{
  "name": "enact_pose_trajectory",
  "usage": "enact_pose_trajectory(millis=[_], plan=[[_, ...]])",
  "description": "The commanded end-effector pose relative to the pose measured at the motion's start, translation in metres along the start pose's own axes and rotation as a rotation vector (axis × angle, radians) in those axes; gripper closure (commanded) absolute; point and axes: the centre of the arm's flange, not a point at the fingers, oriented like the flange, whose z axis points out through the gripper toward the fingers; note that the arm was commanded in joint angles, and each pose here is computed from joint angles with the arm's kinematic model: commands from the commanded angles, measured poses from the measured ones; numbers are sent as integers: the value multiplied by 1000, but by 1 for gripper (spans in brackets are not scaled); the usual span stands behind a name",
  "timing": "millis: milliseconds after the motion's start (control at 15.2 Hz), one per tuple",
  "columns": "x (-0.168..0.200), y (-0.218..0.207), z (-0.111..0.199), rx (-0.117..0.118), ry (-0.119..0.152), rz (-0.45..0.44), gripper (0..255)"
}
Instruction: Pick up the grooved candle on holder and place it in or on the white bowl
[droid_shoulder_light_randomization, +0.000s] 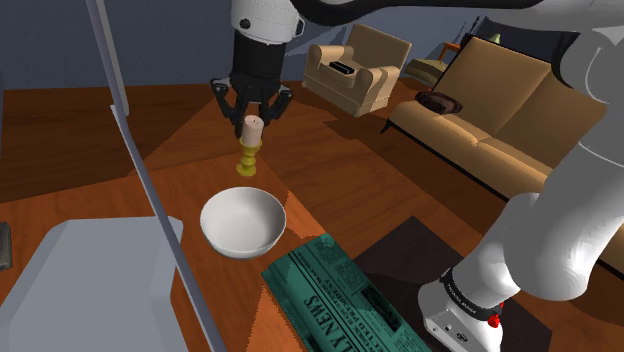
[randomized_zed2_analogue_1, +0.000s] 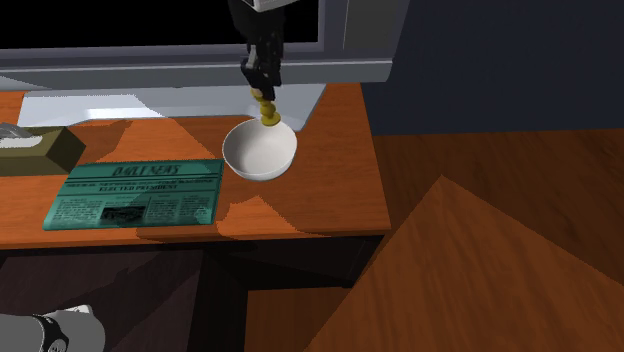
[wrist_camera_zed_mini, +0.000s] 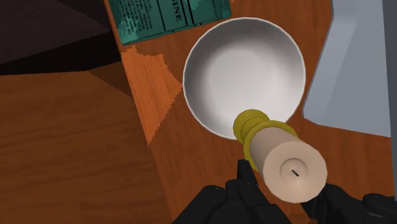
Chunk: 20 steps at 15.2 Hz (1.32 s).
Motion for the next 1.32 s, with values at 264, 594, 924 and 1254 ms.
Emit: enact_pose_trajectory(millis=[264, 594, 924, 1254], plan=[[-38, -6, 11, -1, 0, 1, 255], [-39, -5, 37, -1, 0, 1, 255], [-39, -4, 64, -1, 0, 1, 255], [-39, -4, 90, -1, 0, 1, 255]])
